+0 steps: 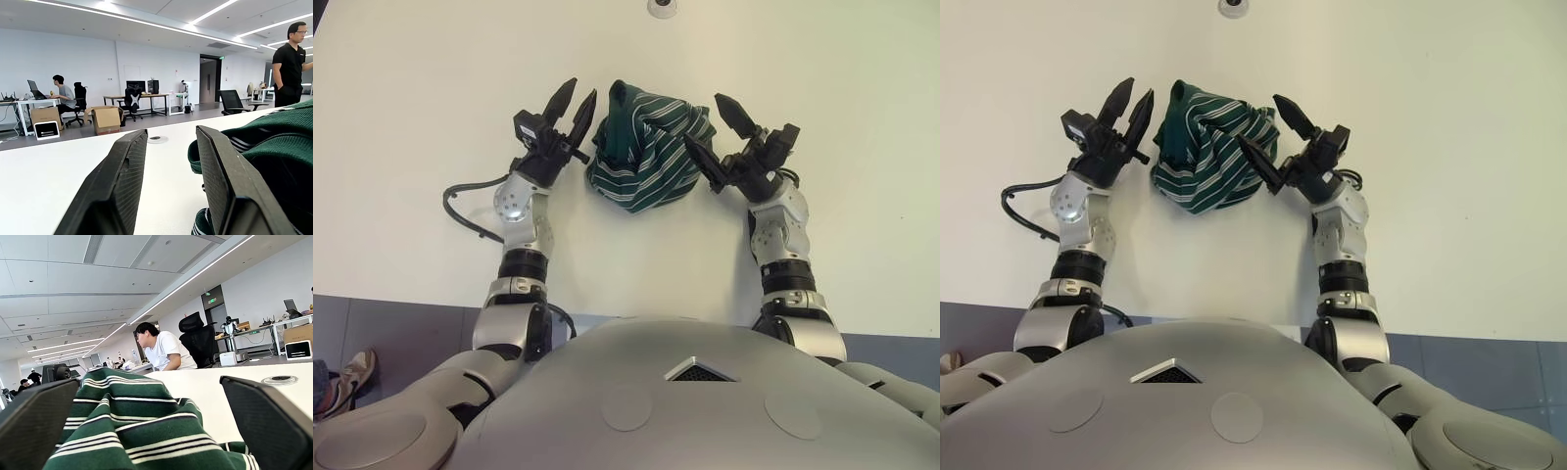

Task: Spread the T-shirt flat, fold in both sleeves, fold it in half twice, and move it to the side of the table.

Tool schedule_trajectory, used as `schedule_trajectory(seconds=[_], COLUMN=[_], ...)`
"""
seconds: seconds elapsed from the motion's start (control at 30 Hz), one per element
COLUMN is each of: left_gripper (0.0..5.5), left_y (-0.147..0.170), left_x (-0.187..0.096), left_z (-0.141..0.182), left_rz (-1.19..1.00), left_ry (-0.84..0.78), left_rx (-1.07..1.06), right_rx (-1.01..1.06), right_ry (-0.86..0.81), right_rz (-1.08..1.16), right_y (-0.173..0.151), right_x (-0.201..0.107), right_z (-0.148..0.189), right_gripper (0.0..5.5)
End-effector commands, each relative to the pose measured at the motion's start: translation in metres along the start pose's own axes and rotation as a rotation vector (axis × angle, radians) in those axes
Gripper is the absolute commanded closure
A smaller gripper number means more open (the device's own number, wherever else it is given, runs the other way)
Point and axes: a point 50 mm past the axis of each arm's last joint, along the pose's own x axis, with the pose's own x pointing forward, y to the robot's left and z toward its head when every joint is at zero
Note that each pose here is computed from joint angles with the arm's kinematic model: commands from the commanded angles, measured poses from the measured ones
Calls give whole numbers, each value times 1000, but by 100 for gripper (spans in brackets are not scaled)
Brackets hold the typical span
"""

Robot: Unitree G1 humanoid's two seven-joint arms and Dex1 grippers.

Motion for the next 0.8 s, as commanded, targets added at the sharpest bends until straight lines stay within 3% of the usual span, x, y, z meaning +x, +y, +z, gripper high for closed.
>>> schedule_trajectory(seconds=[0.03,0.57,0.7,0.8], left_gripper=[369,369,369,369], left_y=[0,-2,-6,-8], left_x=[-5,-5,-4,-4], left_z=[-3,-1,4,9], left_rz=[-3,0,2,16], left_ry=[21,5,-29,-57], left_rx=[0,-12,-49,-114], right_rx=[24,15,-82,-206], right_ry=[12,0,-82,-123], right_rz=[-19,-19,-20,-144], right_y=[1,2,10,2], right_x=[-5,-5,-7,2], right_z=[-5,-2,28,58], right_gripper=[13,13,13,13])
